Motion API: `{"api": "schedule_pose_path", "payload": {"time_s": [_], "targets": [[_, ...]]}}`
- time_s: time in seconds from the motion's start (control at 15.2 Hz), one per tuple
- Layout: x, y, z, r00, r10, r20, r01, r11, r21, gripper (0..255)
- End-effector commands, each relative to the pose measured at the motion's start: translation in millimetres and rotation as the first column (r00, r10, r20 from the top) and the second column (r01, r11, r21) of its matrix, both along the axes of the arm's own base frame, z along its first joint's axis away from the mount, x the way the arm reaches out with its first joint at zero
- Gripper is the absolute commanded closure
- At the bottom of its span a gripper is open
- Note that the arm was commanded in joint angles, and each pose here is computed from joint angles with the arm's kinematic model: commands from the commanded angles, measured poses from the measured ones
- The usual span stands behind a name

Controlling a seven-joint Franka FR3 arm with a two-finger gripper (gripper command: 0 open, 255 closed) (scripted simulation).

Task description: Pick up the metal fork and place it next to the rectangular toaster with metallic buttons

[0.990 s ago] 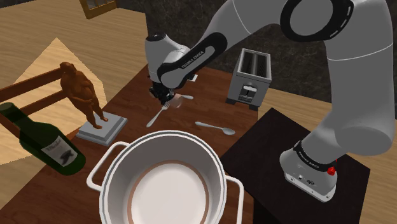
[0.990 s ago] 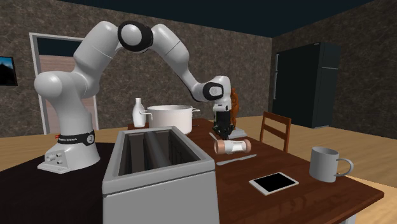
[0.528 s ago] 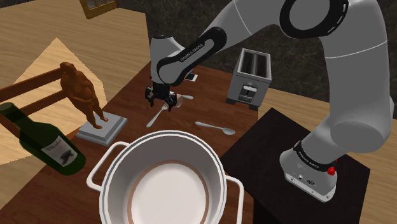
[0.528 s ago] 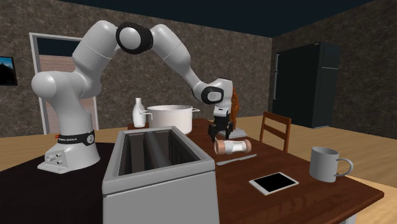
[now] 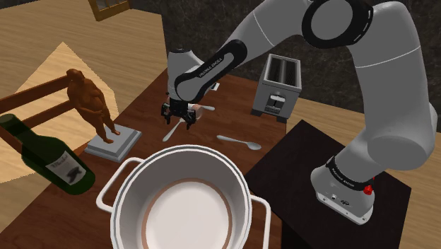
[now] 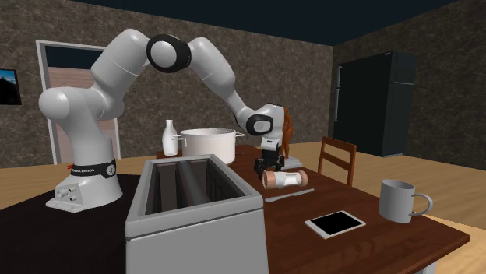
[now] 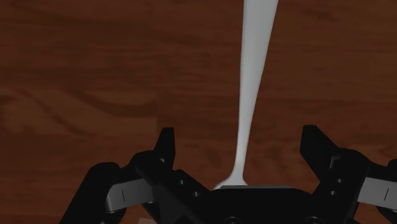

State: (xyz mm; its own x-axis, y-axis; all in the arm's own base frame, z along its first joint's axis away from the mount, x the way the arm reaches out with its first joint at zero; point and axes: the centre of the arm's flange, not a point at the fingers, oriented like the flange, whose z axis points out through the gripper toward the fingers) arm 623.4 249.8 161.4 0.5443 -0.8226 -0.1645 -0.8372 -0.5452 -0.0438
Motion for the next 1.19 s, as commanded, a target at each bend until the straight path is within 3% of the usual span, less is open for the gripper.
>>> {"api": "schedule_pose_path", "payload": {"time_s": [0.0, 0.26, 0.33, 0.92, 1.12], "targets": [[0.0, 0.1, -1.0, 1.0, 0.0, 0.0, 0.0, 1.0, 0.0, 0], [0.0, 0.1, -1.0, 1.0, 0.0, 0.0, 0.0, 1.0, 0.0, 0], [0.0, 0.1, -1.0, 1.0, 0.0, 0.0, 0.0, 1.0, 0.0, 255], [0.0, 0.1, -1.0, 1.0, 0.0, 0.0, 0.0, 1.0, 0.0, 255], [0.0, 0.1, 14.8, 1.0, 0.0, 0.0, 0.0, 1.0, 0.0, 255]]}}
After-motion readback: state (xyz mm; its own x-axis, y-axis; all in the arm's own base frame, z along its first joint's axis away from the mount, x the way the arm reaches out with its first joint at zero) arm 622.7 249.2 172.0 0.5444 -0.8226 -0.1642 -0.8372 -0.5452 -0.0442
